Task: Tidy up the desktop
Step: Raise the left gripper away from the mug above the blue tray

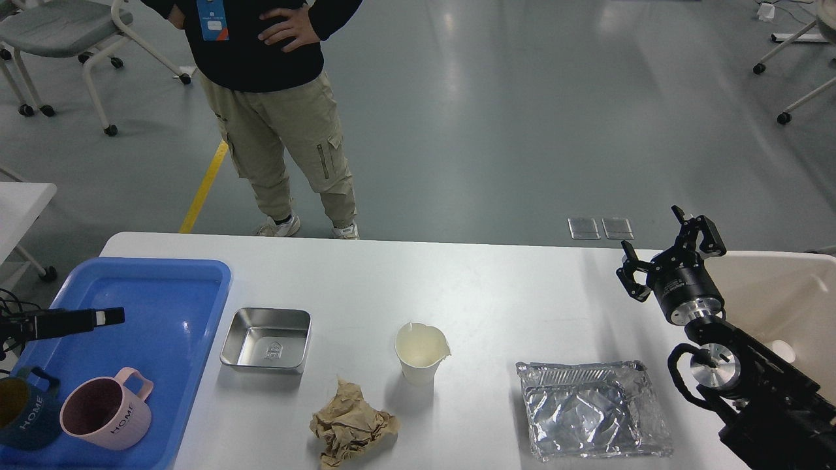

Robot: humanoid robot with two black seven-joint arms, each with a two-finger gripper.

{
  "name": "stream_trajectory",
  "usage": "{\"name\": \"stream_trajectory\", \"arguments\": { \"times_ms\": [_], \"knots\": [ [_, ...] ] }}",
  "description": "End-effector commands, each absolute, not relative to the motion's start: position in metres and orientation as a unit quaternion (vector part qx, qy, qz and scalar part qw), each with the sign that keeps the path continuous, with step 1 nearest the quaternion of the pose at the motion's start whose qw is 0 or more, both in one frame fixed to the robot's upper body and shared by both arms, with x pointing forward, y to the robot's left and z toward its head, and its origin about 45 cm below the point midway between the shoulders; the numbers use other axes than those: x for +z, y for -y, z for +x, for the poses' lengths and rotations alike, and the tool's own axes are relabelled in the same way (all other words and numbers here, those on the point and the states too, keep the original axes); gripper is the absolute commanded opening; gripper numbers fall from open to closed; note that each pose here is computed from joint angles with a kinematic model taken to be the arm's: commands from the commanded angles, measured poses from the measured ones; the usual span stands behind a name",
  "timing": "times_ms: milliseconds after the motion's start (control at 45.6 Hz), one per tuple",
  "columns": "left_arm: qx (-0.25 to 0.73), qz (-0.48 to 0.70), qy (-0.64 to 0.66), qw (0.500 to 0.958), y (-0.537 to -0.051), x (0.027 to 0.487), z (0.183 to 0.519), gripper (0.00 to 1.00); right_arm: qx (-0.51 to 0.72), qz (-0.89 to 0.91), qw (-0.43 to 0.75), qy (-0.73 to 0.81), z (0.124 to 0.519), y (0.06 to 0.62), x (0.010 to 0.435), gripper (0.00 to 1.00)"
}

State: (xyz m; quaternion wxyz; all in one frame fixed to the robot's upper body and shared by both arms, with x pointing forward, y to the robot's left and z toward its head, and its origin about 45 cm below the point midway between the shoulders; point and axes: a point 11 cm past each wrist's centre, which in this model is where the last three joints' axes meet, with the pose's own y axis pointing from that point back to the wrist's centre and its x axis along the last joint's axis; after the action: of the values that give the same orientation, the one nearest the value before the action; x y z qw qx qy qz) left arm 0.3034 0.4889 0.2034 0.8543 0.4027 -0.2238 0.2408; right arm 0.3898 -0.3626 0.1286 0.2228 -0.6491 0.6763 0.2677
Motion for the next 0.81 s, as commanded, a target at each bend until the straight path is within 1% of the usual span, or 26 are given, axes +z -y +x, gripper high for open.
{"name": "stream_trajectory", "arguments": {
  "times_ms": [0,88,197,219,351,526,789],
  "knots": [
    [0.294,0.357,0.209,0.862,-0.485,0.211,0.311,0.89,0.266,-0.647,0.22,-0.68,0.389,0.366,0.128,1.0],
    [0.333,0.32,0.193,0.866,-0.481,0.212,0.311,0.89,0.264,-0.646,0.218,-0.682,0.389,0.368,0.128,1.0],
    [0.358,0.288,0.184,0.869,-0.476,0.215,0.314,0.89,0.264,-0.647,0.218,-0.682,0.39,0.368,0.129,1.0],
    [0.377,0.266,0.167,0.871,-0.472,0.213,0.31,0.9,0.263,-0.646,0.217,-0.683,0.389,0.369,0.129,1.0],
    [0.415,0.221,0.134,0.872,-0.468,0.213,0.301,0.9,0.263,-0.646,0.218,-0.683,0.39,0.369,0.129,1.0],
    [0.456,0.23,0.099,0.854,-0.483,0.207,0.29,0.92,0.263,-0.646,0.217,-0.683,0.39,0.369,0.129,1.0],
    [0.541,0.171,0.048,0.822,-0.497,0.201,0.287,0.95,0.269,-0.644,0.216,-0.683,0.386,0.367,0.124,1.0]
  ]
}}
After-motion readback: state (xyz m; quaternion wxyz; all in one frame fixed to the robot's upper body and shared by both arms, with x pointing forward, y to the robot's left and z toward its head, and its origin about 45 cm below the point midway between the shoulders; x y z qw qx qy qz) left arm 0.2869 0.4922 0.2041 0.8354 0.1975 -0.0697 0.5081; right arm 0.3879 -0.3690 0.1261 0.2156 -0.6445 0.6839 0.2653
